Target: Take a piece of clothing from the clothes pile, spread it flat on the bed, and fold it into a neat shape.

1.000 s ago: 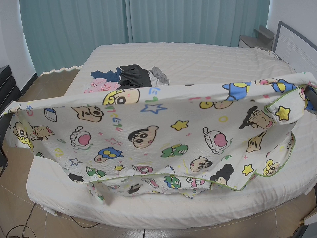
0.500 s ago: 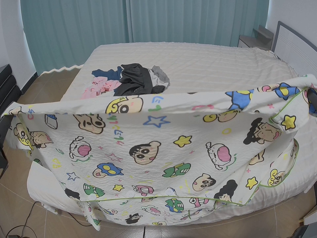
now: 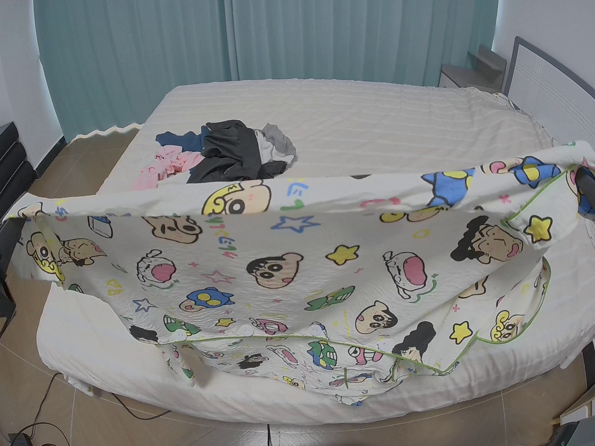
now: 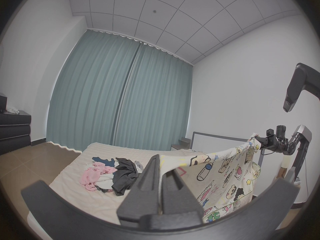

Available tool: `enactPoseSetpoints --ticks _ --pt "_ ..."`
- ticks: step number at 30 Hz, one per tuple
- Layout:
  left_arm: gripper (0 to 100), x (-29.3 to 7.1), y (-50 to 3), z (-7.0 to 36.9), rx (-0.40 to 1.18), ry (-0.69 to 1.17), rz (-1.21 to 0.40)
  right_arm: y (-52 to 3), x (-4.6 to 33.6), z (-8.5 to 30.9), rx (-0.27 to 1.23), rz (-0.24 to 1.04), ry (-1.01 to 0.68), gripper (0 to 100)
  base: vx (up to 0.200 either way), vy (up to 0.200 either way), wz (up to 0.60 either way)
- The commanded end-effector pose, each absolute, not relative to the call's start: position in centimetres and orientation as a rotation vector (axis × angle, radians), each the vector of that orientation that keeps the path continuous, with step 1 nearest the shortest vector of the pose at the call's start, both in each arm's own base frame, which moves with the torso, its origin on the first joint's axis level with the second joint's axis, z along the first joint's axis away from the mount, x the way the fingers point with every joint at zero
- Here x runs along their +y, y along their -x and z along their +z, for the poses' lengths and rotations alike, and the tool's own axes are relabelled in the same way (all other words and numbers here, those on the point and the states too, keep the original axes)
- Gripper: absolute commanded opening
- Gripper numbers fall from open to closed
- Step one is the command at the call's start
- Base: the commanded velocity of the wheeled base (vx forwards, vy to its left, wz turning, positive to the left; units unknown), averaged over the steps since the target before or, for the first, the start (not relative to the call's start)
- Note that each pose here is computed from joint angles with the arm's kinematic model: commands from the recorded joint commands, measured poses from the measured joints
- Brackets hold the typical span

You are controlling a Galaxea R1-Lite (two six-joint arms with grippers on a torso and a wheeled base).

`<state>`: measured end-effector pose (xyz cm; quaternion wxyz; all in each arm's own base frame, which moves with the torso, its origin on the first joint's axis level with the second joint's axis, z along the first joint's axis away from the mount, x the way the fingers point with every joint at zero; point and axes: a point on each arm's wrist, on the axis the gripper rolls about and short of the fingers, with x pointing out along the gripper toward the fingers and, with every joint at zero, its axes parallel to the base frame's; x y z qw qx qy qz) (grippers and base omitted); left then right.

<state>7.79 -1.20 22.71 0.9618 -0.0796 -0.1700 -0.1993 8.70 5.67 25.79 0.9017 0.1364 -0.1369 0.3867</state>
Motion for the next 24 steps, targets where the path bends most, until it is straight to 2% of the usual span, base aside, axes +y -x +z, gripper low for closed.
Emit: enactPoseSetpoints --ticks 1,24 --pt "0 -1.20 -7.85 22.60 -0.329 0.163 -0.403 -8.70 5.66 25.84 -0.286 0.799 -0.282 0 0.000 -0.200 0.00" --pt "0 -1.43 -7.55 22.45 -0.311 0.169 -0.438 -8.91 5.78 25.70 -0.275 0.799 -0.281 0 0.000 -0.200 0.00"
